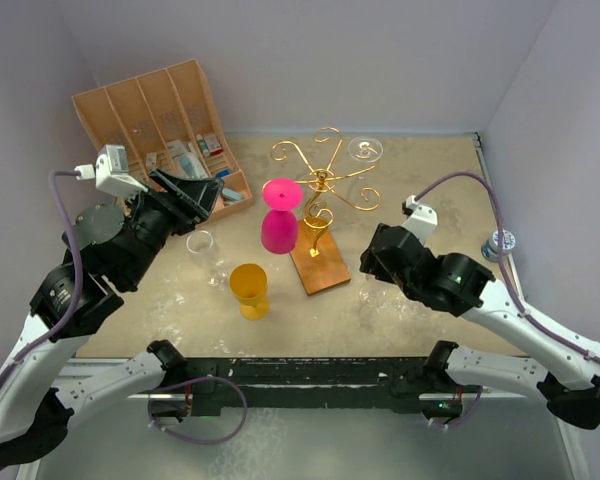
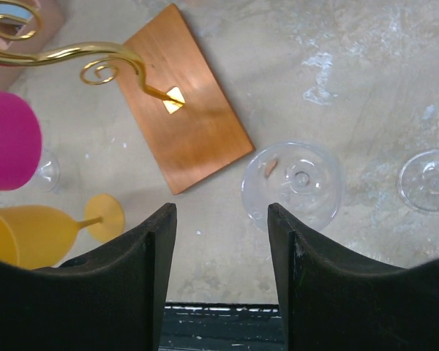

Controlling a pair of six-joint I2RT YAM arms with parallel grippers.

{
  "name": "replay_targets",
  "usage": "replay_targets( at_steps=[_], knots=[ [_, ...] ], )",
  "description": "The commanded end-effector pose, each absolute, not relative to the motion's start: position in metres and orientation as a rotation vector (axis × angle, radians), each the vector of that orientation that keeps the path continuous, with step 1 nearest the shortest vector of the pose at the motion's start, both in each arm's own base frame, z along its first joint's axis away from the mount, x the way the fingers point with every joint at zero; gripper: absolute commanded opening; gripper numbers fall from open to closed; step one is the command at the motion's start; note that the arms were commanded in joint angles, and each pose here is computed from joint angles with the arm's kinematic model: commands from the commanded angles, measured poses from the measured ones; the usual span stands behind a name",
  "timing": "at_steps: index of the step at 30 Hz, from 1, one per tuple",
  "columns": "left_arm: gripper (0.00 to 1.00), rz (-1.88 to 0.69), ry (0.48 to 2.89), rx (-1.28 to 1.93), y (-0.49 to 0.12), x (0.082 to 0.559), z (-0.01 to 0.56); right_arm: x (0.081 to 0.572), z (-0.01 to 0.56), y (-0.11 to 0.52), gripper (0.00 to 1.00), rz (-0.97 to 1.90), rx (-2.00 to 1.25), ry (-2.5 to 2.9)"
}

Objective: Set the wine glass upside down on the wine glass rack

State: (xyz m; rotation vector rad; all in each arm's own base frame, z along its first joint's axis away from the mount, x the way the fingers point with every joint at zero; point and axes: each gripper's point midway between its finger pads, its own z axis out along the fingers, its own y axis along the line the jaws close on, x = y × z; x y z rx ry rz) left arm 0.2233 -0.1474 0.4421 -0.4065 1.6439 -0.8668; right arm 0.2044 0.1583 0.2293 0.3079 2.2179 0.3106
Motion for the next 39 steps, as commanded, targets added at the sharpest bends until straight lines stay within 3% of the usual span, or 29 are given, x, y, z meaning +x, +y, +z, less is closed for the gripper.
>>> replay_targets(
  at_steps=[1, 17, 26, 35, 39],
  knots=[
    [0.54, -0.811, 1.595, -0.364, -0.134, 0.220, 0.457, 0.207, 0.212, 0.150, 0.54, 0.236, 0.408, 2.217],
    [0.54, -0.800, 1.586, -0.331, -0.131, 0.216, 0.459, 0.212, 0.186, 0.158, 0.29, 0.251, 0.412, 2.217],
    [0.54, -0.855, 1.580, -0.301, -0.143, 0.216, 0.467, 0.213, 0.192, 0.156, 0.00, 0.277, 0.426, 2.188],
    [0.54, -0.963, 1.572, -0.216, -0.166, 0.211, 0.477, 0.207, 0.221, 0.152, 0.00, 0.374, 0.458, 2.142],
    [0.55, -1.219, 1.497, -0.012, -0.207, 0.186, 0.505, 0.204, 0.252, 0.151, 0.00, 0.504, 0.471, 2.060]
  ],
)
